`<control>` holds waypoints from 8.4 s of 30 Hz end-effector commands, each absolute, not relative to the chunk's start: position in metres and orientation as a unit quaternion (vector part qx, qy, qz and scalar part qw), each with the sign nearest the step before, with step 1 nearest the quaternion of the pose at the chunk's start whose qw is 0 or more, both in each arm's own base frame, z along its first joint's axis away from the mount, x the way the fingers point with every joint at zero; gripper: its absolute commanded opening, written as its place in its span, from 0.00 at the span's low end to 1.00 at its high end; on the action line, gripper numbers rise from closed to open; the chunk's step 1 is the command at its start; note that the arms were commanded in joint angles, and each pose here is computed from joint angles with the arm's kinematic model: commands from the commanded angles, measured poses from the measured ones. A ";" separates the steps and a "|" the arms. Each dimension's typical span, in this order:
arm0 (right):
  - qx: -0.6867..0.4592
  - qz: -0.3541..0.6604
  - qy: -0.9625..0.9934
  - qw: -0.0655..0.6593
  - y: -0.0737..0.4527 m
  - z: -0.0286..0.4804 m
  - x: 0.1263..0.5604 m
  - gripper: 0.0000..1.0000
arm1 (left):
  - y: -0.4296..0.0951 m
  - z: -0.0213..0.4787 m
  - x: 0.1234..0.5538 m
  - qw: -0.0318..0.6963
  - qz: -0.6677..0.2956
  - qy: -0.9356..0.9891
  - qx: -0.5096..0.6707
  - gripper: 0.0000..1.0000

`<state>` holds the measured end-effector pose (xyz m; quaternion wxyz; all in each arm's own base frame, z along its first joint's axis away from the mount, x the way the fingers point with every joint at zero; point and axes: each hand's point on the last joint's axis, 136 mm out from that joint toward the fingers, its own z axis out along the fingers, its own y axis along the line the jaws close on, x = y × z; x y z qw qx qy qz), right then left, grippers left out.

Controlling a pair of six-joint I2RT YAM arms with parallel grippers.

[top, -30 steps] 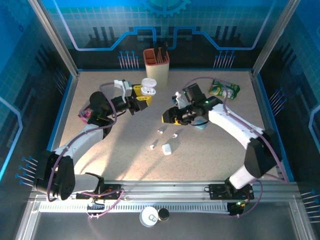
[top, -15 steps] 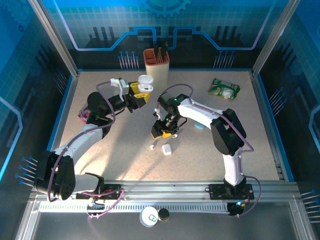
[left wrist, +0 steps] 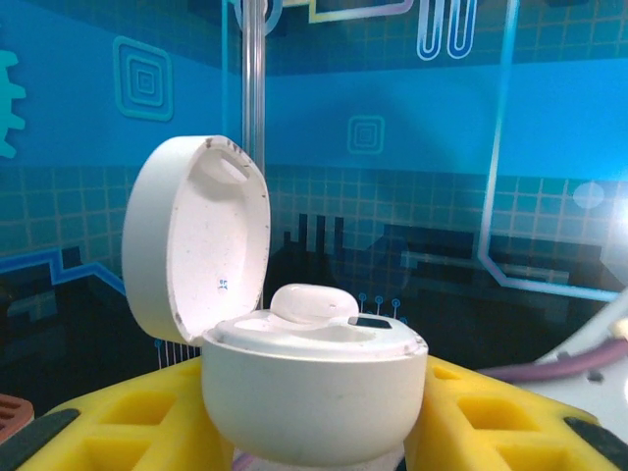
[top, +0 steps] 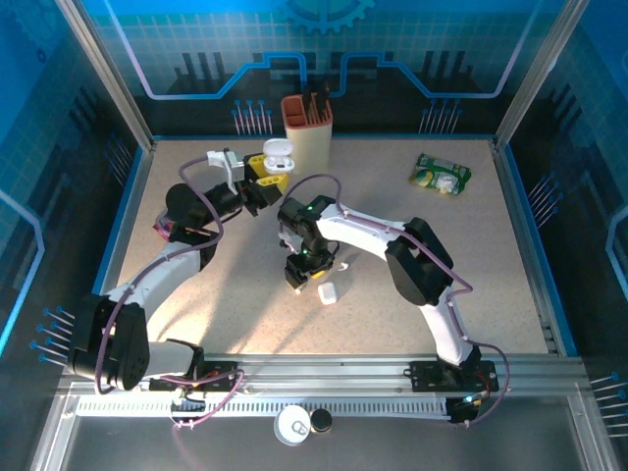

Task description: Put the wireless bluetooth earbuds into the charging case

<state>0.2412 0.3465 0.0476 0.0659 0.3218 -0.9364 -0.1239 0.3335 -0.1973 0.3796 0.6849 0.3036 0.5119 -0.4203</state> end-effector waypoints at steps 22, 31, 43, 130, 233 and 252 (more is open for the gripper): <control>0.406 0.104 -0.906 0.060 0.339 0.010 0.247 0.63 | -0.190 0.399 0.334 0.710 -0.417 0.483 0.298 0.45; 0.405 0.143 -0.902 0.051 0.316 0.024 0.247 0.62 | -0.189 0.400 0.334 0.710 -0.416 0.484 0.297 0.45; 0.379 0.135 -0.914 0.040 0.279 0.046 0.266 0.61 | -0.188 0.399 0.335 0.710 -0.416 0.485 0.296 0.45; 0.261 0.029 -0.965 -0.024 0.294 0.113 0.275 0.19 | -0.141 0.417 0.379 0.757 -0.358 0.478 0.267 0.45; 0.165 -0.411 -0.862 -0.248 0.356 0.384 0.354 0.19 | -0.233 0.361 0.360 0.715 -0.422 0.449 0.330 0.44; 0.161 -0.414 -0.857 -0.262 0.350 0.397 0.351 0.30 | -0.232 0.363 0.360 0.718 -0.420 0.448 0.326 0.44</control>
